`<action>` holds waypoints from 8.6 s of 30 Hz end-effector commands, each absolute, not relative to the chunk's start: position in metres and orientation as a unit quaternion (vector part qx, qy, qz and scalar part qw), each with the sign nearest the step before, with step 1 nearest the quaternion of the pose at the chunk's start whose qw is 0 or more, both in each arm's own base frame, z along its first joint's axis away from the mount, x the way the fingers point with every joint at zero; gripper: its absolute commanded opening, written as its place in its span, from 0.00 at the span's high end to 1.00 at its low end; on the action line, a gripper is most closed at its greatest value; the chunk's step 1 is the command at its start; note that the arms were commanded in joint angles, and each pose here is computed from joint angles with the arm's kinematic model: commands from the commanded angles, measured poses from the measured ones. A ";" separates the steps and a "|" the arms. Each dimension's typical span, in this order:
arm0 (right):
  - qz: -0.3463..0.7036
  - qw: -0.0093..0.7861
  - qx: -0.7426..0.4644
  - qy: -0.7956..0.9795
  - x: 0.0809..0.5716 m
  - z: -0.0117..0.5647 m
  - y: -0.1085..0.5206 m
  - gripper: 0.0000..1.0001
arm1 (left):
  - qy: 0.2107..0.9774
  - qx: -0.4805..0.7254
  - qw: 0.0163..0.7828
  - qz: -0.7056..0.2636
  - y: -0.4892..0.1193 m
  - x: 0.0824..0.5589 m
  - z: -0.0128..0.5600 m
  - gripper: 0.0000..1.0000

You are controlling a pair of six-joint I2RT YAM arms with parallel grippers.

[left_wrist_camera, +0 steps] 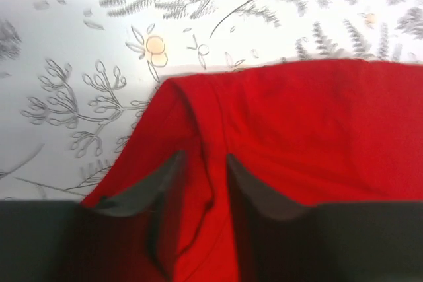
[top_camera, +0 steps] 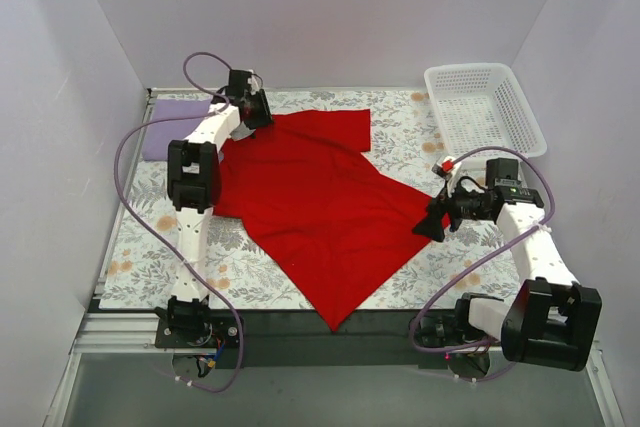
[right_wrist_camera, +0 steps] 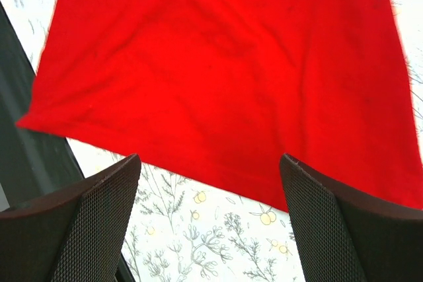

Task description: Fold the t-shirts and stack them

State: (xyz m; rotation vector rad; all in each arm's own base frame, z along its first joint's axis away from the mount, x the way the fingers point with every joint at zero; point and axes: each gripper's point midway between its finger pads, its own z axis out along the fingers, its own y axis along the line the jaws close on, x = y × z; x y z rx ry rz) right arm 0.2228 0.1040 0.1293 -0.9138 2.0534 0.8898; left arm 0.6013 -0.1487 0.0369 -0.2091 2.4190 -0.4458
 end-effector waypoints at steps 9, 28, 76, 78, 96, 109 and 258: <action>0.331 0.252 -0.668 0.617 0.155 0.117 0.215 0.09 | 0.823 -0.002 0.521 -0.229 -0.149 0.507 0.286 0.40; 0.201 0.067 -0.910 0.356 0.025 0.038 0.295 0.38 | 0.793 -0.106 0.567 -0.196 -0.066 0.260 0.254 0.17; 0.102 0.452 -0.519 0.718 0.220 0.158 0.142 0.02 | 0.899 -0.266 0.274 -0.212 -0.092 0.243 0.107 0.20; 0.134 0.441 -0.489 0.740 0.227 0.155 0.142 0.02 | 0.900 -0.276 0.277 -0.191 -0.085 0.247 0.102 0.23; 0.277 0.456 -0.451 0.715 0.214 0.160 0.137 0.04 | 0.922 -0.301 0.233 -0.067 -0.058 0.289 0.043 0.46; 0.274 0.465 -0.445 0.715 0.216 0.163 0.132 0.04 | 0.928 -0.285 0.208 -0.120 -0.077 0.267 0.047 1.00; 0.079 0.373 -0.239 0.893 0.394 0.030 0.015 0.53 | 0.843 0.020 0.468 -0.265 -0.122 0.286 0.172 0.08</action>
